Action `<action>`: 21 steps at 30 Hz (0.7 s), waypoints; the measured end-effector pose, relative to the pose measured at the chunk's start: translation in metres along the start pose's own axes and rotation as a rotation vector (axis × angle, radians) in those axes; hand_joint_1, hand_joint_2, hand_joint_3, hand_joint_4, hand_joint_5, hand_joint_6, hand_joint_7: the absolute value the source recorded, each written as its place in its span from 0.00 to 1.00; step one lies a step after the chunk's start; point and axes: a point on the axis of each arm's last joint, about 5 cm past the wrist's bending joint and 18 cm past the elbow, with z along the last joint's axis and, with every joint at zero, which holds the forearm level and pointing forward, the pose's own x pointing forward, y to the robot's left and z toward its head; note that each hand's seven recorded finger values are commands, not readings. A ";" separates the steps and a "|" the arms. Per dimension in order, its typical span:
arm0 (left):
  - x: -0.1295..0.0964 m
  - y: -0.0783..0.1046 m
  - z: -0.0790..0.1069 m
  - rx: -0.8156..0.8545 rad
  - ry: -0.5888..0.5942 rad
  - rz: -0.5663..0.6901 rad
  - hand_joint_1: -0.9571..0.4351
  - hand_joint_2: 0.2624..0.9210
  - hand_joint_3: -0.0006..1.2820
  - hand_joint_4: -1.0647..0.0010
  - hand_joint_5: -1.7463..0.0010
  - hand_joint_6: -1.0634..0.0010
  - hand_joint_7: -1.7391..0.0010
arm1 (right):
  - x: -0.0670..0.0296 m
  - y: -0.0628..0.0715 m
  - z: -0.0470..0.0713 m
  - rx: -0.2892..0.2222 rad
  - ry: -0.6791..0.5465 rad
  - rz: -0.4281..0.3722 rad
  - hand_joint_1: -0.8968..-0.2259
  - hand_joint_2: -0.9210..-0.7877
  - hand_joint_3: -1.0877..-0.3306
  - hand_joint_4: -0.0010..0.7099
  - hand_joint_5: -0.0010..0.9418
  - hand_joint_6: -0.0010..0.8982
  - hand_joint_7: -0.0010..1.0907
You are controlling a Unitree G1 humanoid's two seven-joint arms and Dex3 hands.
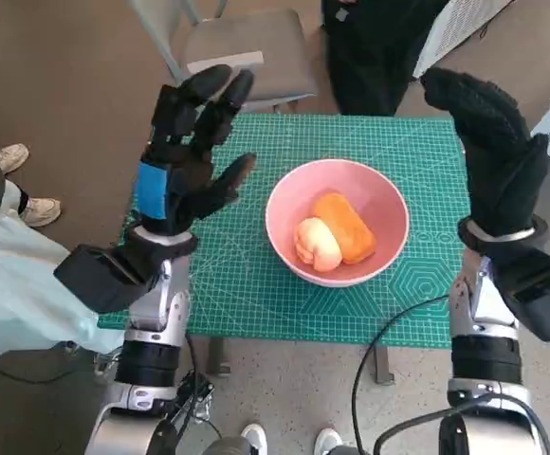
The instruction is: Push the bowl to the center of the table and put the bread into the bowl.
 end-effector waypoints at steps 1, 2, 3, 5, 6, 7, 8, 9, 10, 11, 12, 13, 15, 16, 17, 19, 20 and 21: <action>0.000 0.001 0.000 0.002 0.000 0.002 0.36 1.00 0.23 0.70 0.96 0.87 0.61 | 0.0006 0.000 0.000 0.000 0.000 0.000 0.41 0.00 0.45 0.37 0.00 0.02 0.55; 0.000 0.002 0.000 0.003 0.000 0.005 0.36 1.00 0.23 0.70 0.96 0.86 0.61 | 0.0009 0.000 0.000 0.001 0.000 0.001 0.41 0.00 0.45 0.37 0.00 0.02 0.55; -0.001 0.002 0.000 0.004 0.000 0.007 0.36 1.00 0.23 0.70 0.96 0.86 0.62 | 0.0012 0.000 0.000 0.001 0.000 0.001 0.41 0.00 0.45 0.37 0.00 0.02 0.55; -0.001 0.003 0.000 0.005 0.000 0.011 0.36 1.00 0.23 0.69 0.96 0.86 0.63 | 0.0015 0.000 -0.001 0.002 0.001 0.001 0.41 0.00 0.45 0.37 0.00 0.02 0.55; -0.001 0.003 0.000 0.005 0.000 0.012 0.35 1.00 0.23 0.69 0.96 0.86 0.63 | 0.0014 0.000 -0.001 0.002 0.002 0.001 0.41 0.00 0.45 0.37 0.00 0.02 0.55; -0.001 0.004 0.000 0.005 0.001 0.013 0.35 1.00 0.23 0.69 0.96 0.86 0.63 | 0.0013 0.000 -0.001 0.002 0.003 0.000 0.41 0.00 0.45 0.37 0.00 0.01 0.55; -0.002 0.004 0.000 0.006 0.002 0.014 0.35 1.00 0.23 0.69 0.97 0.86 0.64 | 0.0011 0.000 -0.001 0.003 0.005 0.000 0.41 0.00 0.45 0.37 0.00 0.01 0.55; -0.002 0.004 0.000 0.006 0.002 0.015 0.35 1.00 0.23 0.69 0.97 0.86 0.64 | 0.0010 0.000 -0.001 0.003 0.006 0.000 0.41 0.00 0.45 0.37 0.00 0.01 0.55; -0.002 0.004 0.000 0.007 0.002 0.016 0.35 1.00 0.23 0.69 0.97 0.87 0.64 | 0.0009 0.000 -0.002 0.004 0.008 0.000 0.41 0.00 0.45 0.37 0.00 0.01 0.55; -0.003 0.004 -0.001 0.008 0.003 0.016 0.35 1.00 0.23 0.69 0.97 0.87 0.64 | 0.0008 0.000 -0.002 0.004 0.009 0.000 0.41 0.00 0.45 0.37 0.00 0.01 0.55; -0.003 0.004 -0.001 0.009 0.003 0.016 0.35 1.00 0.23 0.69 0.97 0.87 0.64 | 0.0007 0.000 -0.002 0.004 0.010 0.000 0.41 0.00 0.45 0.37 0.00 0.01 0.55; -0.003 0.004 -0.001 0.010 0.004 0.016 0.34 1.00 0.23 0.69 0.97 0.86 0.64 | 0.0007 0.000 -0.002 0.005 0.011 -0.001 0.41 0.00 0.45 0.37 0.00 0.01 0.55; -0.004 0.004 -0.001 0.011 0.007 0.016 0.34 1.00 0.24 0.69 0.97 0.86 0.65 | 0.0006 0.000 -0.002 0.005 0.013 -0.001 0.41 0.00 0.45 0.37 0.00 0.01 0.55; -0.004 0.004 -0.002 0.011 0.007 0.016 0.34 1.00 0.24 0.69 0.97 0.86 0.65 | 0.0006 0.000 -0.002 0.005 0.013 -0.001 0.41 0.00 0.45 0.37 0.00 0.01 0.55; -0.004 0.004 -0.002 0.010 0.008 0.016 0.34 1.00 0.24 0.69 0.97 0.86 0.65 | 0.0006 0.000 -0.002 0.005 0.014 -0.001 0.41 0.00 0.45 0.37 0.00 0.01 0.55; -0.004 0.004 -0.002 0.010 0.009 0.015 0.34 1.00 0.24 0.69 0.97 0.86 0.65 | 0.0006 0.001 -0.002 0.006 0.014 0.000 0.41 0.00 0.45 0.37 0.00 0.01 0.55; -0.004 0.004 -0.002 0.010 0.010 0.014 0.34 1.00 0.24 0.69 0.97 0.86 0.65 | 0.0006 0.001 -0.002 0.006 0.014 0.000 0.40 0.00 0.45 0.37 0.00 0.01 0.55; -0.004 0.004 -0.002 0.010 0.010 0.013 0.34 1.00 0.24 0.69 0.97 0.86 0.65 | 0.0006 0.001 -0.002 0.006 0.015 0.000 0.40 0.00 0.45 0.37 0.00 0.00 0.55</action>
